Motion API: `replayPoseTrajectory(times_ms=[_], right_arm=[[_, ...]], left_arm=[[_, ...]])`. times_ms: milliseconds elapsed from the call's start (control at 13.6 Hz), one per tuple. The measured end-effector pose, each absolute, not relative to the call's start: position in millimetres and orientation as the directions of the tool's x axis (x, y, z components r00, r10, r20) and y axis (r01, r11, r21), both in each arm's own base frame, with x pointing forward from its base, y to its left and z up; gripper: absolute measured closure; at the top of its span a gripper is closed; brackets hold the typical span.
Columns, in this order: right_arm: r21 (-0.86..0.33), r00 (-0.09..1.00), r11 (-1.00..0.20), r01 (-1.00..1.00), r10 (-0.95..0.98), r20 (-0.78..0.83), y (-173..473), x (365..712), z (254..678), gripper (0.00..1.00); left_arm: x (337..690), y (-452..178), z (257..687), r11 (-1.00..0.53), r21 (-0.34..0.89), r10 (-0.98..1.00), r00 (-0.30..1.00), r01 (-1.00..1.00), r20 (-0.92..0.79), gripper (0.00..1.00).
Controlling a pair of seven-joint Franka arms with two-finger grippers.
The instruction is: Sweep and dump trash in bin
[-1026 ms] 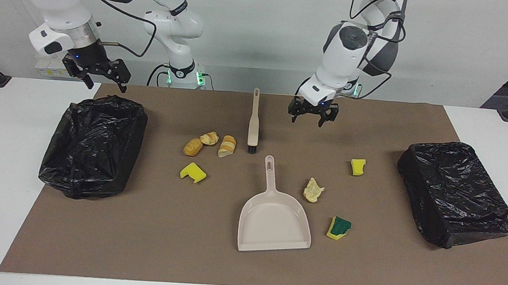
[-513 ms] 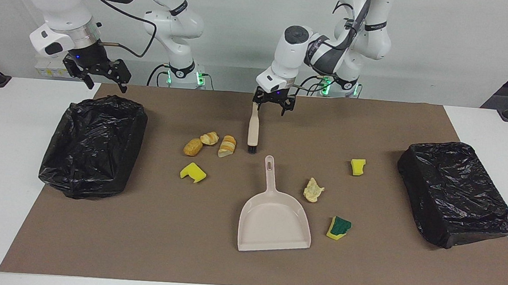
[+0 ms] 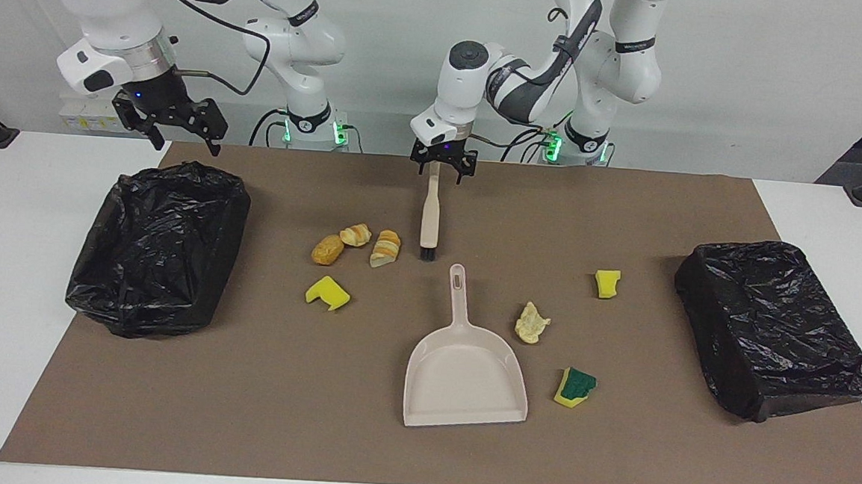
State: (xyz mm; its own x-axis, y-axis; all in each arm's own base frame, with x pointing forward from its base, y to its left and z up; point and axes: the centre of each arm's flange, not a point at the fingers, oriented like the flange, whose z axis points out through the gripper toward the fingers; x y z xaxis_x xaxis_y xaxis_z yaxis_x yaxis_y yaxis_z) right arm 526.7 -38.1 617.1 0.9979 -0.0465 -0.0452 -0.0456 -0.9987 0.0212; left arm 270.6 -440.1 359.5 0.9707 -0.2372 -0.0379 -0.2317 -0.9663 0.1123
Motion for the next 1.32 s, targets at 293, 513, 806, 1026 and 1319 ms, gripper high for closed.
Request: replayPoseTrajectory(times_ms=[293, 513, 806, 1026, 1319], right_arm=[[0.024, 1.0, -0.999, 0.021, 0.021, -0.019, 13, 534, 609, 0.0], [0.022, 1.0, -0.999, 0.025, 0.025, 0.006, 57, 550, 607, 0.0], [-0.077, 0.998, -0.995, -0.065, -0.066, 0.009, 175, 585, 577, 0.0], [-0.112, 0.992, -0.988, -0.109, -0.116, 0.052, 269, 605, 530, 0.0], [-0.132, 0.993, -0.989, -0.069, -0.08, 0.085, 341, 624, 470, 0.0]], left_arm=[[253, -455, 335, -0.967, 0.112, -0.234, 0.972, -0.229, -0.035, 0.13], [257, -454, 331, -0.97, 0.108, -0.223, 0.974, -0.218, -0.037, 0.19], [261, -452, 334, -0.972, 0.111, -0.214, 0.976, -0.21, -0.035, 0.46], [264, -450, 337, -0.974, 0.109, -0.205, 0.978, -0.2, -0.037, 0.7], [276, -432, 342, -0.983, 0.061, -0.177, 0.981, -0.172, -0.082, 0.73]])
